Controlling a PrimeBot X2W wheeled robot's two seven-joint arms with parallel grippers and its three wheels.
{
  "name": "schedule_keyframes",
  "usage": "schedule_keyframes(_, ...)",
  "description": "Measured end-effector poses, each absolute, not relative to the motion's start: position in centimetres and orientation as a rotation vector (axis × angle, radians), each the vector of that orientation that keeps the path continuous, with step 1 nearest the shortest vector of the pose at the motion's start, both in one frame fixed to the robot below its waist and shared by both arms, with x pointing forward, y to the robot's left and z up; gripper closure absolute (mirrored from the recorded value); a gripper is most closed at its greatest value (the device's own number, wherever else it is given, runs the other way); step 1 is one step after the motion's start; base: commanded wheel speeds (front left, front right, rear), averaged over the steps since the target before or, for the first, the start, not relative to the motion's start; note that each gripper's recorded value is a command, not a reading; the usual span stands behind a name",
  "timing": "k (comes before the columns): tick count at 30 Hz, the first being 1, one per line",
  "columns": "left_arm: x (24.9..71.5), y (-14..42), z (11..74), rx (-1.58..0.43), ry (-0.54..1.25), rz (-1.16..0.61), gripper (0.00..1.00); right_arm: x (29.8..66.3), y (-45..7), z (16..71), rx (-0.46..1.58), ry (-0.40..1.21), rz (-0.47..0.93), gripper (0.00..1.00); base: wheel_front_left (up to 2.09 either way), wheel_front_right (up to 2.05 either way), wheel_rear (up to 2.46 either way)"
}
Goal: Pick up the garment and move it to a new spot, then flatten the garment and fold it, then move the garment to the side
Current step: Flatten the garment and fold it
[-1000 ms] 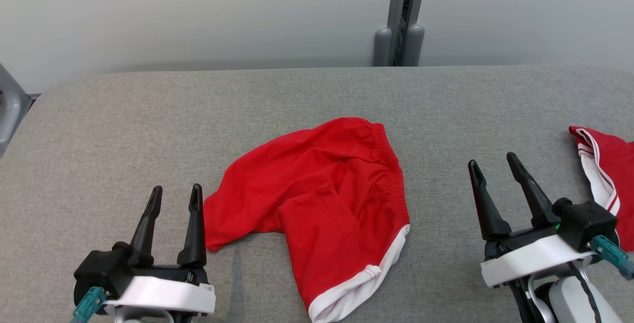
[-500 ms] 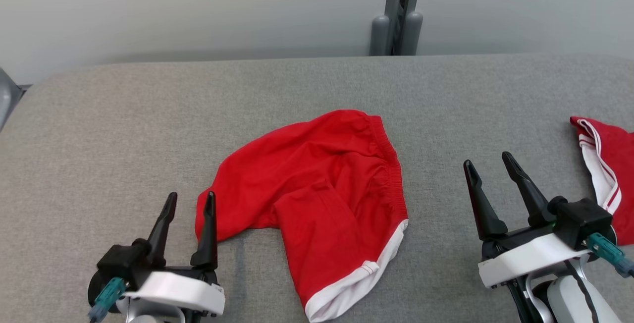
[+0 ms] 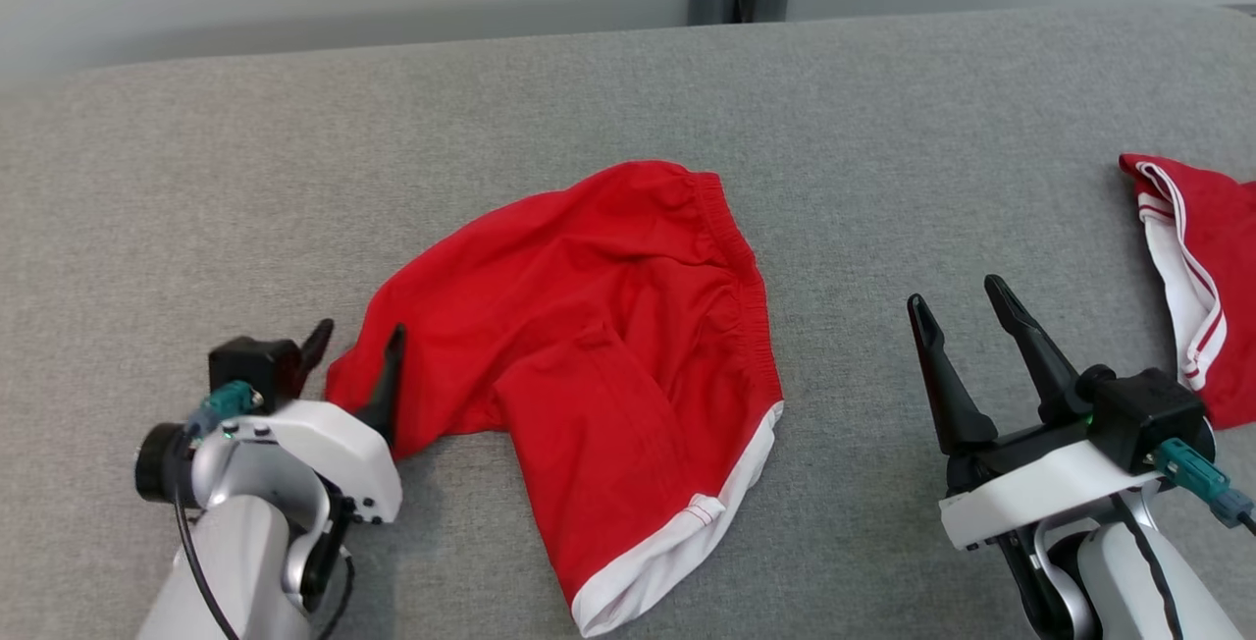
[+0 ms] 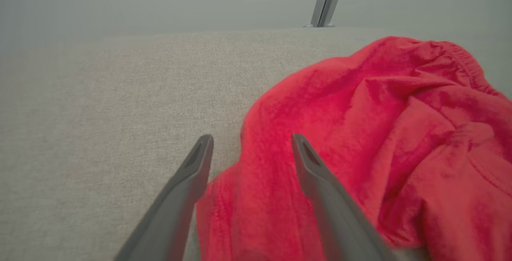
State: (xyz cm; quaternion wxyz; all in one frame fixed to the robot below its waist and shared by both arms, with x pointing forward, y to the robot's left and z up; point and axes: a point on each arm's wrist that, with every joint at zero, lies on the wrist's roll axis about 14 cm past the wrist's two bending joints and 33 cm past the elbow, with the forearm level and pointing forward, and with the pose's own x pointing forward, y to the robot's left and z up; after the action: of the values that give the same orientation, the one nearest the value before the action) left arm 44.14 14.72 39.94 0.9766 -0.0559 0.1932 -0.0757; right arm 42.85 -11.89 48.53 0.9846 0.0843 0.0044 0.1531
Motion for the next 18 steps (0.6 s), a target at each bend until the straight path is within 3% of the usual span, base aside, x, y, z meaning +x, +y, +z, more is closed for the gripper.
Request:
schedule_keyframes(8,44.8,14.9,37.3,-0.097,0.545,-0.171,0.01,43.0,-12.6,47.9,0.171,0.018,0.281,0.0,0.0,0.0,0.0)
schedule_keyframes(9,44.8,14.9,37.3,-0.097,0.545,-0.171,0.68,43.0,-12.6,47.9,0.171,0.018,0.281,0.0,0.0,0.0,0.0)
schedule_keyframes(10,44.8,14.6,37.2,-0.104,0.56,-0.18,1.0,43.0,-12.7,47.8,0.171,0.019,0.278,0.0,0.0,0.0,0.0)
schedule_keyframes(18,45.5,14.3,38.3,-0.115,0.518,-0.196,1.0,43.0,-12.8,47.5,0.17,0.028,0.272,0.0,0.0,0.0,0.0)
